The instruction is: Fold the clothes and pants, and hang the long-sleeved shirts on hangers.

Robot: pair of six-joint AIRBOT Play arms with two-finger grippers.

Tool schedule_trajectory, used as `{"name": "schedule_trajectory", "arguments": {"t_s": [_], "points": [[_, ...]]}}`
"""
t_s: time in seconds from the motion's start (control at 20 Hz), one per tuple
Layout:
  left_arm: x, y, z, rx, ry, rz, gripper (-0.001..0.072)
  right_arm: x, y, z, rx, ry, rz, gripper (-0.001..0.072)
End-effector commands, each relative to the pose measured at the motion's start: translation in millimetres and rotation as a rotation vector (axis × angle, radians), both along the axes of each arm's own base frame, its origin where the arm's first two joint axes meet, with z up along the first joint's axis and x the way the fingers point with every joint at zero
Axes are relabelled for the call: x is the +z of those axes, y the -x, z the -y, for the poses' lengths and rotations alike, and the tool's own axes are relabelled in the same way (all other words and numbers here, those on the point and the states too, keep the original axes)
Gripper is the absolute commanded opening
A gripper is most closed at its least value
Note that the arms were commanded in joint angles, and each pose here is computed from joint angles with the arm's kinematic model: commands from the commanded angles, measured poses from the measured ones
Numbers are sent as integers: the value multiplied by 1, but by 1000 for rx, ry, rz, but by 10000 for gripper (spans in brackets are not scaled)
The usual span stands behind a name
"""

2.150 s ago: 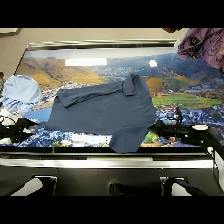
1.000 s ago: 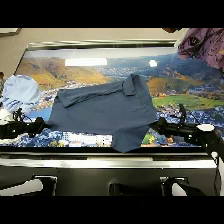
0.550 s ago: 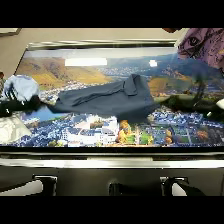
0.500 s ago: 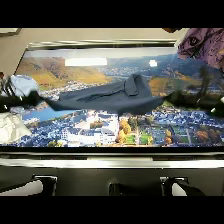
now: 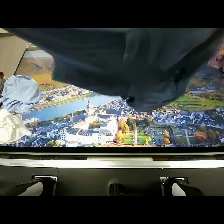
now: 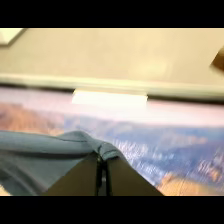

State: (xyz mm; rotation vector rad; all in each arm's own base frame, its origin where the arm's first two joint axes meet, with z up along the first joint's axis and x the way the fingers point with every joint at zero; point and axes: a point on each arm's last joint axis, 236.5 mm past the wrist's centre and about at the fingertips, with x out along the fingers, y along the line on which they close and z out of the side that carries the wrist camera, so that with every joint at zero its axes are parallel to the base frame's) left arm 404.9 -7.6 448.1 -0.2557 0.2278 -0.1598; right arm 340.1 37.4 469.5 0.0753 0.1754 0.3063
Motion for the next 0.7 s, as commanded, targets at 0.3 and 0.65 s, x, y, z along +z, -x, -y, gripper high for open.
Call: {"name": "schedule_trajectory", "arguments": {"t_s": [0.3, 0.65], "points": [[10, 138, -11, 170, -16, 4, 14, 62, 124, -4, -161, -47, 152, 28], [-147, 5, -7, 15, -9, -506, 14, -114, -38, 23, -111, -261, -547, 28]]}}
